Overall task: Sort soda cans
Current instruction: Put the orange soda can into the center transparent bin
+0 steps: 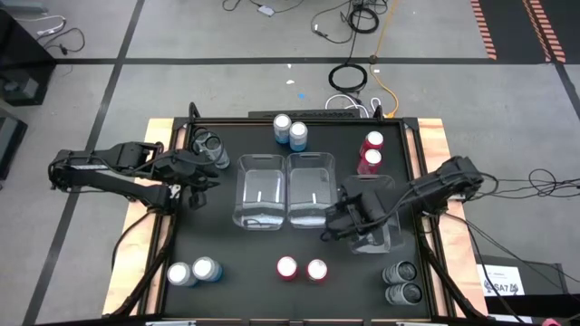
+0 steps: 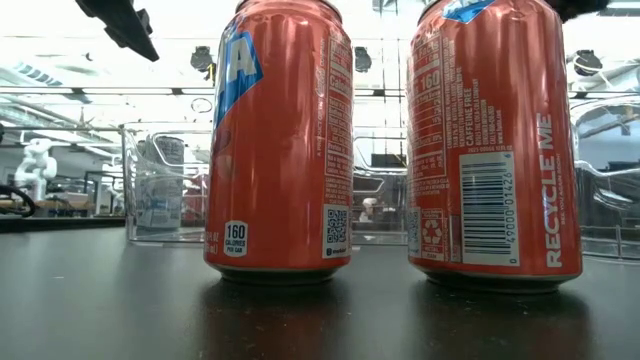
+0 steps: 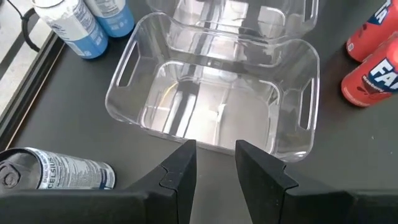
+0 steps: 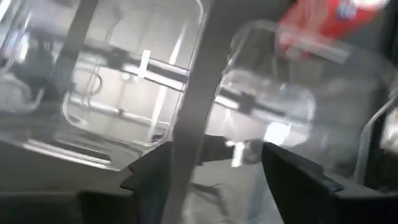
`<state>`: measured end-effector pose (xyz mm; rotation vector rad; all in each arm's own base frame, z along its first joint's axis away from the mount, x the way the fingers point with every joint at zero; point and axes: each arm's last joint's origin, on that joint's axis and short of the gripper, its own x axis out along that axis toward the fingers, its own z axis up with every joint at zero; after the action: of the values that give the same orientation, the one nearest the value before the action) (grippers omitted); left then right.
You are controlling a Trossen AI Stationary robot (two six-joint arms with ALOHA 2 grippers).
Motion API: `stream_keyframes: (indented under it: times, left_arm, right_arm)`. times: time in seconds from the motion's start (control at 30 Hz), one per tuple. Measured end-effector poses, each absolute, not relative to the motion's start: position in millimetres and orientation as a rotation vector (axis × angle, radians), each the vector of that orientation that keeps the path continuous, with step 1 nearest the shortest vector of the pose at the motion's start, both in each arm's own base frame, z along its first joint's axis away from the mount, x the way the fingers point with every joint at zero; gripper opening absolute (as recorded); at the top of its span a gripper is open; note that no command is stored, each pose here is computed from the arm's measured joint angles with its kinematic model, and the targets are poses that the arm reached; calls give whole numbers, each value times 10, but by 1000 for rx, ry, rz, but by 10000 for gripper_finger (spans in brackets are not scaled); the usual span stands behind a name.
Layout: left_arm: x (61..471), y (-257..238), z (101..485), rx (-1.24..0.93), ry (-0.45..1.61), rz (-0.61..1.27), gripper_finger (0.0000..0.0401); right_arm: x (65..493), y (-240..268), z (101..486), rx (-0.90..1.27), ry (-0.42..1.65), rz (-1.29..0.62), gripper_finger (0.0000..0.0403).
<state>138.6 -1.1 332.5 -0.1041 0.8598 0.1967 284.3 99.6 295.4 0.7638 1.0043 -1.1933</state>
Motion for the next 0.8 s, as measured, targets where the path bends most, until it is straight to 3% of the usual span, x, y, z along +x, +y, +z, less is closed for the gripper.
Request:
stream_keyframes:
  times: [0.33,0.6,0.8]
  left_arm:
    - [1400,-10,3336,-106,842,196,123]
    - [1420,-11,3354,-111,814,194,123]
    - [1453,-12,3379,-116,773,191,123]
  right_arm:
    - [2937,1084,2886,1032,818,-1230,254]
    - [2768,975,3098,965,939,-1317,252]
    - [2385,435,3278,933,902,-1291,252]
